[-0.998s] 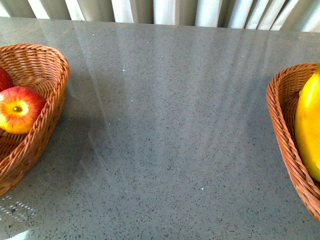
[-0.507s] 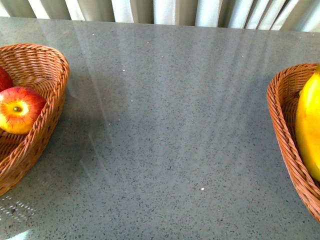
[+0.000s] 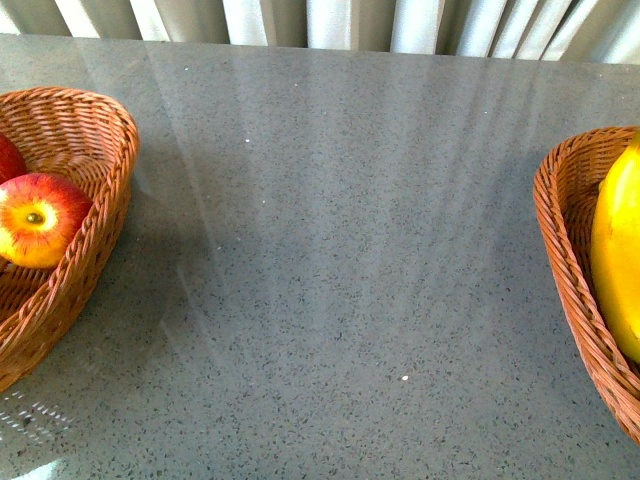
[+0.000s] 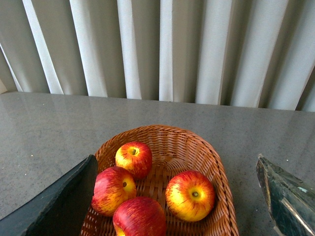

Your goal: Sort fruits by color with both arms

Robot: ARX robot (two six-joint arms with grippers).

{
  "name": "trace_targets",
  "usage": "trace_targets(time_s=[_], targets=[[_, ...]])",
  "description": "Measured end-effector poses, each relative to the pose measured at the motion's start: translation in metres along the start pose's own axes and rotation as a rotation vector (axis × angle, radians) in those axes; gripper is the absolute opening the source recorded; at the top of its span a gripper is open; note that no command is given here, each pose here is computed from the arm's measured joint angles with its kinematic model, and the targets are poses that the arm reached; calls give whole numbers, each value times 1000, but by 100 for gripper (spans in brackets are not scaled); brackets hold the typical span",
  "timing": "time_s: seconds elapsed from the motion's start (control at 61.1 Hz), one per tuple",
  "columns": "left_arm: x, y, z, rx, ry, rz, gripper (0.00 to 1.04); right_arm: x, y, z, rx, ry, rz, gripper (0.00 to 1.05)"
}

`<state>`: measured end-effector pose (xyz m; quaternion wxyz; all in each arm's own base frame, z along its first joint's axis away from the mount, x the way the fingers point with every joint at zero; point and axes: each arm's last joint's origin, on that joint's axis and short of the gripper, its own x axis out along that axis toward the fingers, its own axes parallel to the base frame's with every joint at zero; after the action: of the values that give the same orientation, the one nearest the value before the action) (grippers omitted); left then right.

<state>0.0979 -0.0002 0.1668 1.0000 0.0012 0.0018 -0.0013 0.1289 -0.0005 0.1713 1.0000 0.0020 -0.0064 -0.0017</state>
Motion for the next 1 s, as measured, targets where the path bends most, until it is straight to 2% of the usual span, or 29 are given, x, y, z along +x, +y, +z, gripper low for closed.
trace_targets(time_s=[0.998], targets=[[0, 0, 0, 0, 0, 0, 96, -32, 0, -1, 0, 0, 1, 2]])
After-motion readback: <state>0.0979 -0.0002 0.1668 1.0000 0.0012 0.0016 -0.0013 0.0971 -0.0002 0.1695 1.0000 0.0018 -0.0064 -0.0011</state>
